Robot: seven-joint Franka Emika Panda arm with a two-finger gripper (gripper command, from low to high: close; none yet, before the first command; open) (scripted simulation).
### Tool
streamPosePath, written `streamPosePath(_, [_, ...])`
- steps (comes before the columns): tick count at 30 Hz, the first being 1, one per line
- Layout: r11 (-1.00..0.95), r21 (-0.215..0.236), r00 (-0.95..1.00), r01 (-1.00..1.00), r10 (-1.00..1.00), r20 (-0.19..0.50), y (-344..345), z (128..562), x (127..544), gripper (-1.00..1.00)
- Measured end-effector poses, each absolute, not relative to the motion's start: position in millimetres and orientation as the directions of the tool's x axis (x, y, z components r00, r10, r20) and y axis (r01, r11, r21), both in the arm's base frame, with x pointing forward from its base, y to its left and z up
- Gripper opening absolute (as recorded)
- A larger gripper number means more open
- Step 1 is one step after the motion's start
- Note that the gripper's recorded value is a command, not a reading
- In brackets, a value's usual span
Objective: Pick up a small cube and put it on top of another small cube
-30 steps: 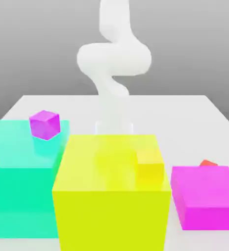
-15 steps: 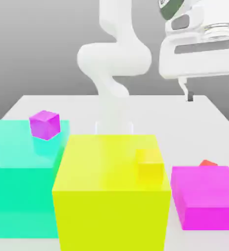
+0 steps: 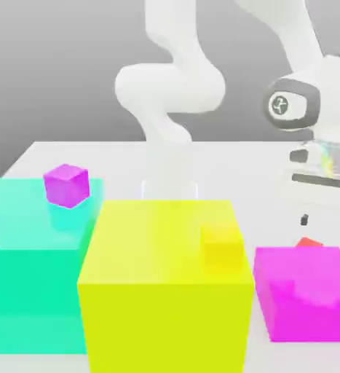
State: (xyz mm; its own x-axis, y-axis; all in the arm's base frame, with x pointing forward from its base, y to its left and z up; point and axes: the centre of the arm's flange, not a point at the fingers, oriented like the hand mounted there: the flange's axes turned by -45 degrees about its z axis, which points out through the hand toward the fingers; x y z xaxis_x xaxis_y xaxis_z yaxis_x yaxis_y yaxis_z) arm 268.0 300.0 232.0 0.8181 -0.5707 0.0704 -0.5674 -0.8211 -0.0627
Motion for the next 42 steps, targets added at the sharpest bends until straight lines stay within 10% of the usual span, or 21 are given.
streamPosePath(16, [-0.771,-0.003,0.771,-0.636,-0.636,-0.007,310,130,215,0.00])
streamPosePath(17, [-0.772,-0.001,0.772,-0.636,-0.636,-0.004,309,126,215,-1.00])
streamPosePath(38, [-0.805,-0.004,0.805,-0.594,-0.594,-0.005,317,194,224,-1.00])
streamPosePath(42, [-0.925,0.070,0.925,-0.374,-0.377,-0.036,351,189,214,-1.00])
